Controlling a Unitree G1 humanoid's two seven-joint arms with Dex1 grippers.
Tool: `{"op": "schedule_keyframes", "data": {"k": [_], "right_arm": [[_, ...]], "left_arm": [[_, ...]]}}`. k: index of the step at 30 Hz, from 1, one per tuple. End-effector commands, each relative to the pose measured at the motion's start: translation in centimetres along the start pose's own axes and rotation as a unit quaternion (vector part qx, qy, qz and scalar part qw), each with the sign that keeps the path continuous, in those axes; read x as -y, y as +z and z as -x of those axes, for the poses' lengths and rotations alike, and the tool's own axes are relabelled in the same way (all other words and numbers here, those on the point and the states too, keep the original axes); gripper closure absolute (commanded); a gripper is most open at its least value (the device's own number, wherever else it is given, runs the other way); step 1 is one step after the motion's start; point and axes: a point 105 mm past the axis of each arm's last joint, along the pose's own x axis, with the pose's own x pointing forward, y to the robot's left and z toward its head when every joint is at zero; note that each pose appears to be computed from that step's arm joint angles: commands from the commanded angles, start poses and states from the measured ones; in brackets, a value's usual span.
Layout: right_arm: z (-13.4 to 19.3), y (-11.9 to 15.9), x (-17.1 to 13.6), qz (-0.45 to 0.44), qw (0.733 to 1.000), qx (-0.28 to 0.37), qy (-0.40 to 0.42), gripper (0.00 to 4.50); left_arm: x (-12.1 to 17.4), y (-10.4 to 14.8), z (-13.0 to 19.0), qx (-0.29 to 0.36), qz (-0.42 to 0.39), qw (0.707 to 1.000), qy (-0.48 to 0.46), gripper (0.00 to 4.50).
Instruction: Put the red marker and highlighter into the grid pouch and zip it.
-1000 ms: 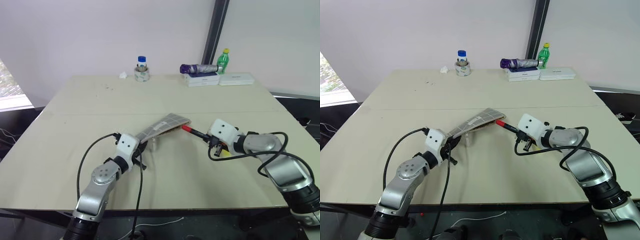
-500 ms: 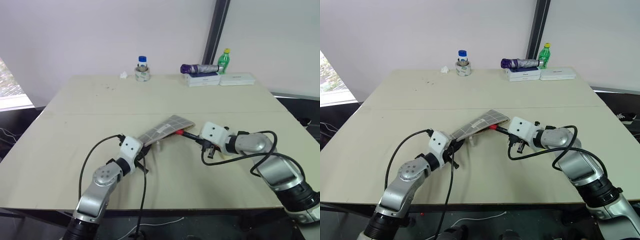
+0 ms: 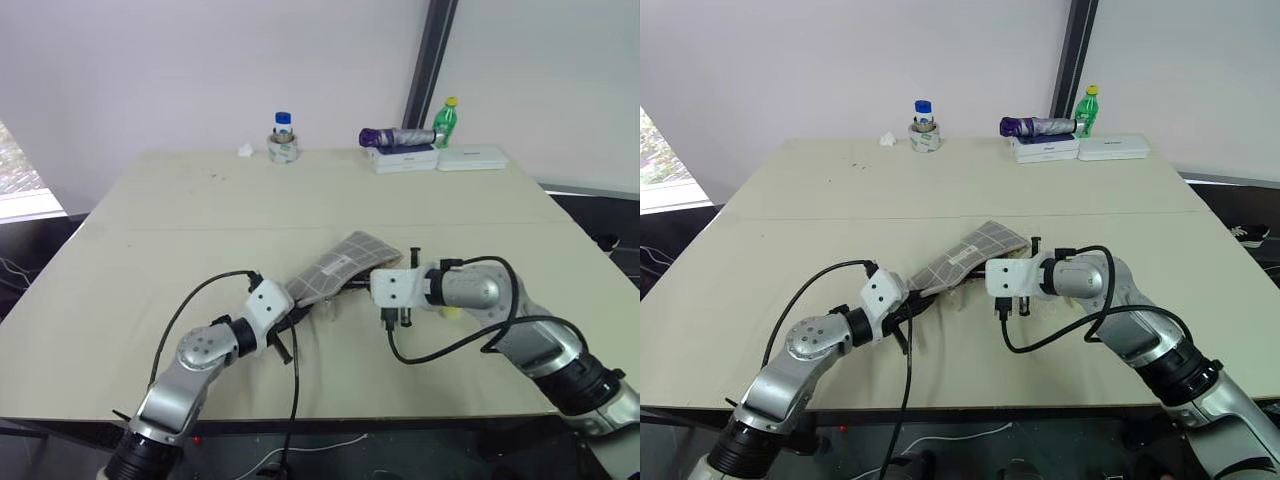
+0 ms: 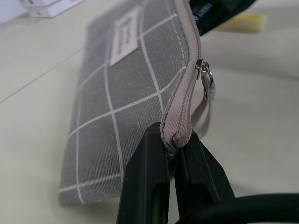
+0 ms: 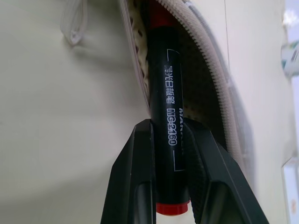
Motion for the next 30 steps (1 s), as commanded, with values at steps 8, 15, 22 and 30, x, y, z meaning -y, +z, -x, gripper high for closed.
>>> {"op": "schedule_keyframes", "data": {"k": [8, 15, 22, 30], "right_arm": [[3.1, 0.6, 4.2, -0.03, 0.996, 0.024, -0.078, 0.66], [6.6, -3.9, 4.2, -0.194, 0.976, -0.007, -0.098, 0.66], [6.8, -9.2, 0.5, -0.425, 0.897, -0.066, -0.097, 0.66], [6.1, -13.2, -3.2, -0.556, 0.808, -0.147, -0.127, 0.66]], "left_arm": [[-1.8, 1.9, 0.5, 0.044, 0.023, 0.998, 0.04, 4.5], [-3.3, 3.1, 0.1, 0.087, 0.112, 0.986, 0.083, 4.5], [-3.2, 3.3, -0.1, 0.085, 0.124, 0.986, 0.069, 4.5], [-3.0, 2.6, -0.6, 0.061, 0.087, 0.992, 0.069, 4.5]]}}
